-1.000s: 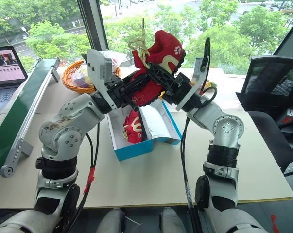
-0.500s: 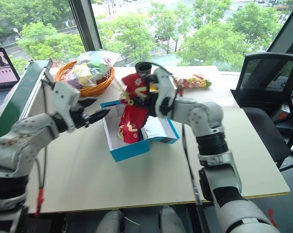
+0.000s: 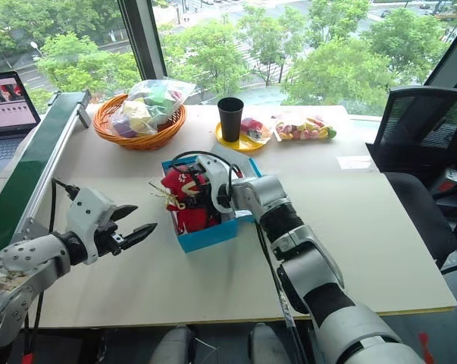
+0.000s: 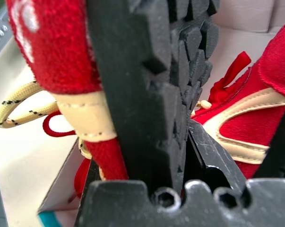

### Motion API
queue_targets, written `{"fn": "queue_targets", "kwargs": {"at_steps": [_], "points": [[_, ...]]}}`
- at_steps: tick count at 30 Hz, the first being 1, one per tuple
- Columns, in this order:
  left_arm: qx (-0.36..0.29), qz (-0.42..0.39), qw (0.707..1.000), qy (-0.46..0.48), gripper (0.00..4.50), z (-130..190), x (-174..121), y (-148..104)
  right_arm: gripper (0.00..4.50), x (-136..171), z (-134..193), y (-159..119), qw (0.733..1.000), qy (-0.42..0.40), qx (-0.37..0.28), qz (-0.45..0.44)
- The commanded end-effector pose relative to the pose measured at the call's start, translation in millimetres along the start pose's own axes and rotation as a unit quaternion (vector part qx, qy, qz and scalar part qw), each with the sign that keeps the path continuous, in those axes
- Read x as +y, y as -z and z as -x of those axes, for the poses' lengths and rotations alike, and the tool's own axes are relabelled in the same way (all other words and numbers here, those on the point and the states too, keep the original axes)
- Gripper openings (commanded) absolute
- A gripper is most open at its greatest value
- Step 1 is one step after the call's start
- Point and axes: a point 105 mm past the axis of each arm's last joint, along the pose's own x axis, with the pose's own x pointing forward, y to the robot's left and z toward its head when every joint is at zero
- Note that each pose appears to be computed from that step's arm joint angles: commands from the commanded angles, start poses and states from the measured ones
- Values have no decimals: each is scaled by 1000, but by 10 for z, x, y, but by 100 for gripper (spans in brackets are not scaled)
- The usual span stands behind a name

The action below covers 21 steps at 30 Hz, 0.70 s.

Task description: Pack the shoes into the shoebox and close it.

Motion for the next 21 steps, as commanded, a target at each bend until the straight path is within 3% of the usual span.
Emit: {"fn": "queue_targets", "kwargs": {"at_steps": [1,6,15,21], "points": [[-21,-13,1000,-11,333,50,-3,-119,281,-203,12,305,997,43,63,30],[-23,-11,1000,-8,333,13,-9,-127,443,-280,90,234,995,55,63,61],[-35,-11,999,11,333,-99,-21,-199,447,-572,421,20,982,116,58,135],[-37,-12,999,22,333,-124,-18,-221,447,-392,772,-479,995,59,-38,67]]}}
